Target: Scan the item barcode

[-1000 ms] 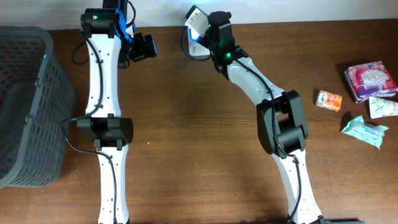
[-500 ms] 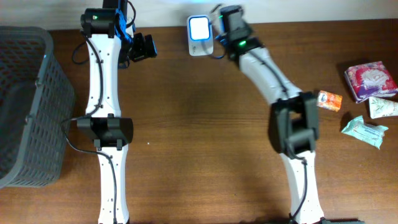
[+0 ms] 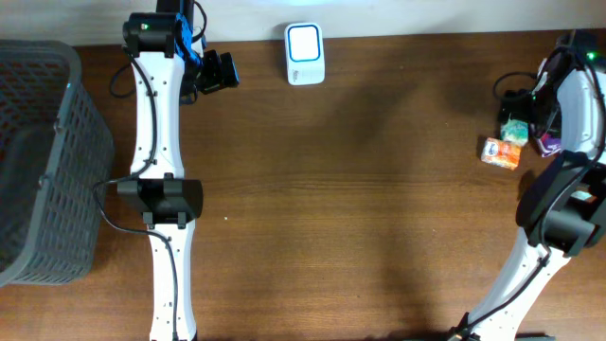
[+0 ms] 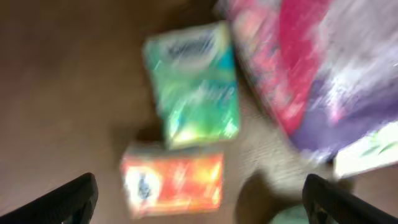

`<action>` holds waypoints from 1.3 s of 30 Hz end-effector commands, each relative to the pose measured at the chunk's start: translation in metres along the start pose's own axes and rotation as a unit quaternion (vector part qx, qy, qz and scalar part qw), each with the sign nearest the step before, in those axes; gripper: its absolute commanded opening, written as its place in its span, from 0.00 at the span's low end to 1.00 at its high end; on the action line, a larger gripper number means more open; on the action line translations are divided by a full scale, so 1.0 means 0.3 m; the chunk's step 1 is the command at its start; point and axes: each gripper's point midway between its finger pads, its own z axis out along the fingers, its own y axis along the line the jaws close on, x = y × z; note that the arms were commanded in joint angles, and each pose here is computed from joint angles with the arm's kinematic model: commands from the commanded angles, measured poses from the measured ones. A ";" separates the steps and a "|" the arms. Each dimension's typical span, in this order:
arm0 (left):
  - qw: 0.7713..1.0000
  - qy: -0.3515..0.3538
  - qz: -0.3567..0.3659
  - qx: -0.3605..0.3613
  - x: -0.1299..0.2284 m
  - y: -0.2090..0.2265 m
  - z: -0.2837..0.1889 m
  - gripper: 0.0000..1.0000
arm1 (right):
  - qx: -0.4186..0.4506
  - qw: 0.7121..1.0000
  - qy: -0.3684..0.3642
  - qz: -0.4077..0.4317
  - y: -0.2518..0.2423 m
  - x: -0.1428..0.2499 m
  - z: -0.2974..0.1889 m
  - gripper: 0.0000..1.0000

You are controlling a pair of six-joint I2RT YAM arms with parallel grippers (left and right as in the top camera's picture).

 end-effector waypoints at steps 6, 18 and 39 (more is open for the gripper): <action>1.000 -0.002 0.011 -0.003 0.004 -0.007 -0.012 0.99 | -0.131 0.978 -0.150 -0.061 0.257 0.195 -0.695 0.99; 1.000 -0.002 0.011 -0.004 0.003 -0.007 -0.012 0.99 | -0.195 0.966 -0.118 -0.122 0.385 0.861 -0.666 0.99; 1.000 -0.002 0.011 -0.004 0.003 -0.007 -0.012 0.99 | -0.206 0.943 -0.127 -0.228 0.598 0.825 -0.533 0.99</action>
